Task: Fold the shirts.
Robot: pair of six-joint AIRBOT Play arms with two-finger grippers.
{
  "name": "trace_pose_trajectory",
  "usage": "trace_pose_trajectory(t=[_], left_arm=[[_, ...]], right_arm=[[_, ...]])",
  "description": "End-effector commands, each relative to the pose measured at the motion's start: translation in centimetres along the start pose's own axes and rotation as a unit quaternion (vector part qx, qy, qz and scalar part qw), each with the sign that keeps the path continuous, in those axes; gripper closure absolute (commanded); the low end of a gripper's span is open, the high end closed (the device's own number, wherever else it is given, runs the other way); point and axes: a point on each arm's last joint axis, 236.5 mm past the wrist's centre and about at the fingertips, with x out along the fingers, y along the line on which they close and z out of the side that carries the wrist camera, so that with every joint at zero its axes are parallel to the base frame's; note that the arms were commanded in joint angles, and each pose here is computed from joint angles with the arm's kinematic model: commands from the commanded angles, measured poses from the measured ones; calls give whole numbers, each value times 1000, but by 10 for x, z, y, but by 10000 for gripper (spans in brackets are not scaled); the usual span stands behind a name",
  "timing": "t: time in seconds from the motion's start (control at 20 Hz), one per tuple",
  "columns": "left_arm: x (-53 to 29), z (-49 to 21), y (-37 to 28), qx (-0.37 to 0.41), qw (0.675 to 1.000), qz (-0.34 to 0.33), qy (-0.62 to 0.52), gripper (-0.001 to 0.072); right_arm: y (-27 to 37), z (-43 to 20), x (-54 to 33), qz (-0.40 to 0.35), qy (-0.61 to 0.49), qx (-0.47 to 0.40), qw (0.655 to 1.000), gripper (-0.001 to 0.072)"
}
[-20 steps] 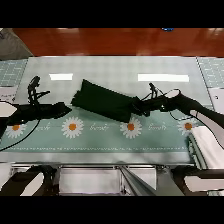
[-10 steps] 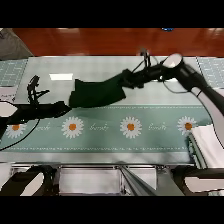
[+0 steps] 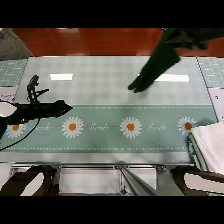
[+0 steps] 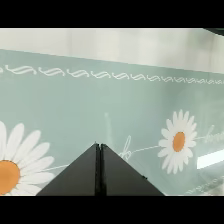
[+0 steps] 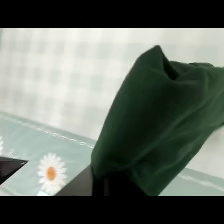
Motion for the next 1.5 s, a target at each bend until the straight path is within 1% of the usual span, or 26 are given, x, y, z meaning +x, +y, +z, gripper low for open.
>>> trace_pose_trajectory(t=[0.0,0.3,0.4,0.55,0.6,0.7,0.8,0.95,1.0,1.1,1.15,1.2,1.35,1.4,1.45], left_arm=[[1,-10,-19,6,999,-36,18,689],[10,-10,-34,31,999,-42,9,690],[11,-8,-35,33,999,-41,3,689],[11,0,-33,32,999,-37,-13,689],[11,5,-34,29,999,-37,-24,689],[11,12,-37,22,998,-44,-40,690],[12,12,-39,23,998,-44,-40,690],[17,7,-38,22,998,-44,-29,689],[19,6,-38,21,999,-43,-26,689],[25,3,-35,18,999,-40,-16,689],[28,2,-32,15,999,-38,-12,690],[32,0,-30,13,999,-36,-7,690],[40,5,-21,2,1000,-25,-10,689],[41,9,-18,4,1000,-21,-20,690],[41,17,-17,5,999,-16,-37,690]], right_arm=[[-59,-12,-81,-102,-29,50,993,693],[-131,-49,-179,-192,-75,150,967,695],[-151,-65,-201,-214,-98,194,952,695],[-182,-110,-221,-251,-108,262,926,694],[-199,-133,-228,-282,-104,294,908,694],[-230,-191,-246,-360,-80,355,859,694],[-248,-252,-263,-431,-47,415,800,692],[-255,-322,-280,-506,1,483,715,691],[-256,-338,-281,-520,15,498,694,691],[-259,-356,-272,-520,50,504,688,687],[-261,-366,-271,-527,65,513,675,534],[-263,-371,-266,-523,74,520,671,289],[-276,-369,-256,-507,88,523,679,300],[-284,-361,-248,-494,75,522,691,301],[-293,-345,-236,-473,48,519,710,310]])
